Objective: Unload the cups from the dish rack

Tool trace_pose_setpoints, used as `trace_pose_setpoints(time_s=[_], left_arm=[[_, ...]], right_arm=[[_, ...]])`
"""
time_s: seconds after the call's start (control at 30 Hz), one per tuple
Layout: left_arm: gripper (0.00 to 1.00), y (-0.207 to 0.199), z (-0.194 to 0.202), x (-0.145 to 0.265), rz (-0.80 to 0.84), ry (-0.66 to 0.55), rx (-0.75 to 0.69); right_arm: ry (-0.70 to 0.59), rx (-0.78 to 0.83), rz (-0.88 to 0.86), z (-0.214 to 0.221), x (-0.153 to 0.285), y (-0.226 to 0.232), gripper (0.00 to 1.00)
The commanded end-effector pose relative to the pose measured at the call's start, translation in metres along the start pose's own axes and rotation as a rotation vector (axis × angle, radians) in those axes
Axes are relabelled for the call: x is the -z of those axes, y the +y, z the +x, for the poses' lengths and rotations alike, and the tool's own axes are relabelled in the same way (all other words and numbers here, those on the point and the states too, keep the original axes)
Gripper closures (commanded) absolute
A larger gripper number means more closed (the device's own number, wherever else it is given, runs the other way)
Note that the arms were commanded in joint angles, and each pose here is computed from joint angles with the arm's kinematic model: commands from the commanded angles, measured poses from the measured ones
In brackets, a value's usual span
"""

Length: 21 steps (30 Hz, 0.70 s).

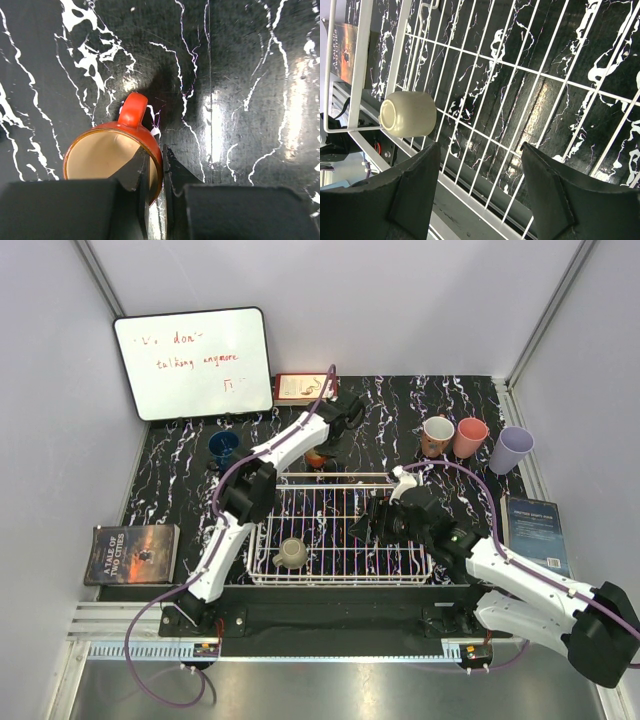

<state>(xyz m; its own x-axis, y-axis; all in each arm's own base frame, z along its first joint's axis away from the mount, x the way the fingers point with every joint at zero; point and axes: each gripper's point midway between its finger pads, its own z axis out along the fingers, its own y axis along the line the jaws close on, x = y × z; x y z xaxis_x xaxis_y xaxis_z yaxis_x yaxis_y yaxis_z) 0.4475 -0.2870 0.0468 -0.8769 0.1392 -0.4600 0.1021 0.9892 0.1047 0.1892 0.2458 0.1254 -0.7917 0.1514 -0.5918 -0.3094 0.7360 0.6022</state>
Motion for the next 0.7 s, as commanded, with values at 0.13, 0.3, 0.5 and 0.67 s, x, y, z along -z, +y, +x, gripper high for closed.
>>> trace_pose_setpoints(time_s=[0.13, 0.3, 0.5, 0.67], left_arm=[[0.91, -0.003, -0.012, 0.007, 0.01, -0.042, 0.009], [0.58, 0.0, -0.016, 0.019, 0.016, -0.06, 0.02], [0.4, 0.007, -0.032, 0.051, 0.031, -0.123, 0.05], [0.25, 0.018, -0.063, 0.12, 0.095, -0.269, 0.137]], right_arm=[[-0.042, 0.013, -0.029, -0.008, 0.001, 0.007, 0.27], [-0.037, 0.007, -0.03, -0.007, 0.0, 0.007, 0.27], [-0.043, 0.008, -0.039, -0.009, 0.002, 0.009, 0.27], [-0.019, 0.034, -0.046, -0.003, 0.003, 0.008, 0.28]])
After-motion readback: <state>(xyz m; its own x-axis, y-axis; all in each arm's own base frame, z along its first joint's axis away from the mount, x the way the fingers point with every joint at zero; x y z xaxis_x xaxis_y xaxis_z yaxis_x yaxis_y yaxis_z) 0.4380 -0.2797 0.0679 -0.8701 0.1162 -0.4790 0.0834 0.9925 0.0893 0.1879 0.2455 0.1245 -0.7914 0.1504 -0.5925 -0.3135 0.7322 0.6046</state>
